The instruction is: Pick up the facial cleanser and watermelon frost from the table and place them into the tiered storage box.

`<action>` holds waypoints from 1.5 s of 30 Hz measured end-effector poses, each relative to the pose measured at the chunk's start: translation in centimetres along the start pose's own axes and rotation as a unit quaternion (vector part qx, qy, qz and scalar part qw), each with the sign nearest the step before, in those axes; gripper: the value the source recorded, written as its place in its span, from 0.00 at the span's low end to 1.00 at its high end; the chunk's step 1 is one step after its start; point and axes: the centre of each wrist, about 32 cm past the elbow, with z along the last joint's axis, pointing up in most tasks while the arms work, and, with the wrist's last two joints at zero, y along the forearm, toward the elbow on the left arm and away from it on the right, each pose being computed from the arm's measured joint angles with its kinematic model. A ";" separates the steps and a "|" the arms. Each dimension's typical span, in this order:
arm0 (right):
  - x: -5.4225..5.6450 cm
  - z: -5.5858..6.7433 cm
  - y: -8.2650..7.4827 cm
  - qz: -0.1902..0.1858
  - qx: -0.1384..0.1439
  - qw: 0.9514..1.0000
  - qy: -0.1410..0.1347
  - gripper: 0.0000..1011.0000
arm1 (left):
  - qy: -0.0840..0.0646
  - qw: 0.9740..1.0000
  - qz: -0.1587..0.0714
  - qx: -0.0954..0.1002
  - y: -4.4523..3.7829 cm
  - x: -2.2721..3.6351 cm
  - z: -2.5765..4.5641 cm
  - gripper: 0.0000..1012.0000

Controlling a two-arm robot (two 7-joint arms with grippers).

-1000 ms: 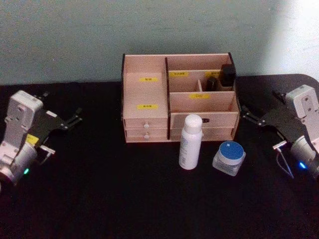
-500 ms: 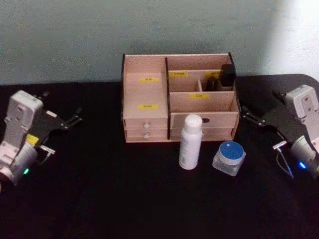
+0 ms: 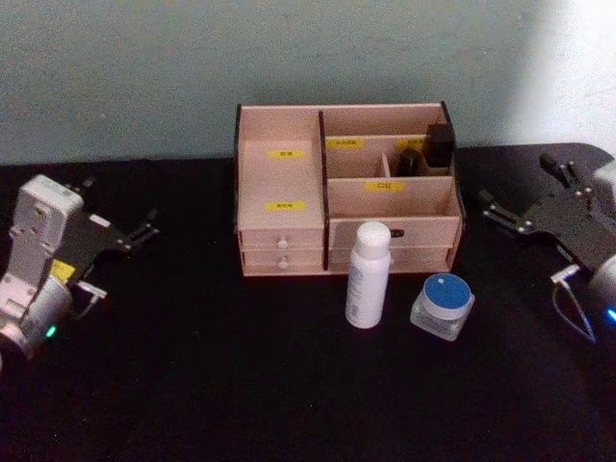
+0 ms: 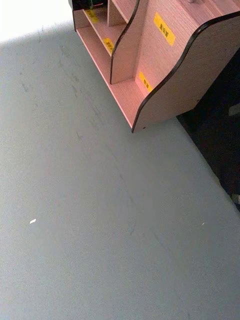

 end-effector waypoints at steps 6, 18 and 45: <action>0.7 1.2 -2.1 0.052 0.006 0.998 0.018 0.99 | 0.000 1.000 0.000 0.000 0.00 0.01 0.00 0.99; 0.0 1.7 -3.4 0.193 -0.010 0.980 0.055 0.99 | 0.000 1.000 0.000 0.000 0.00 0.00 0.00 0.99; -2.0 -0.8 2.2 0.305 -0.036 0.944 0.122 0.99 | 0.000 1.000 0.000 0.000 0.00 0.00 0.00 0.99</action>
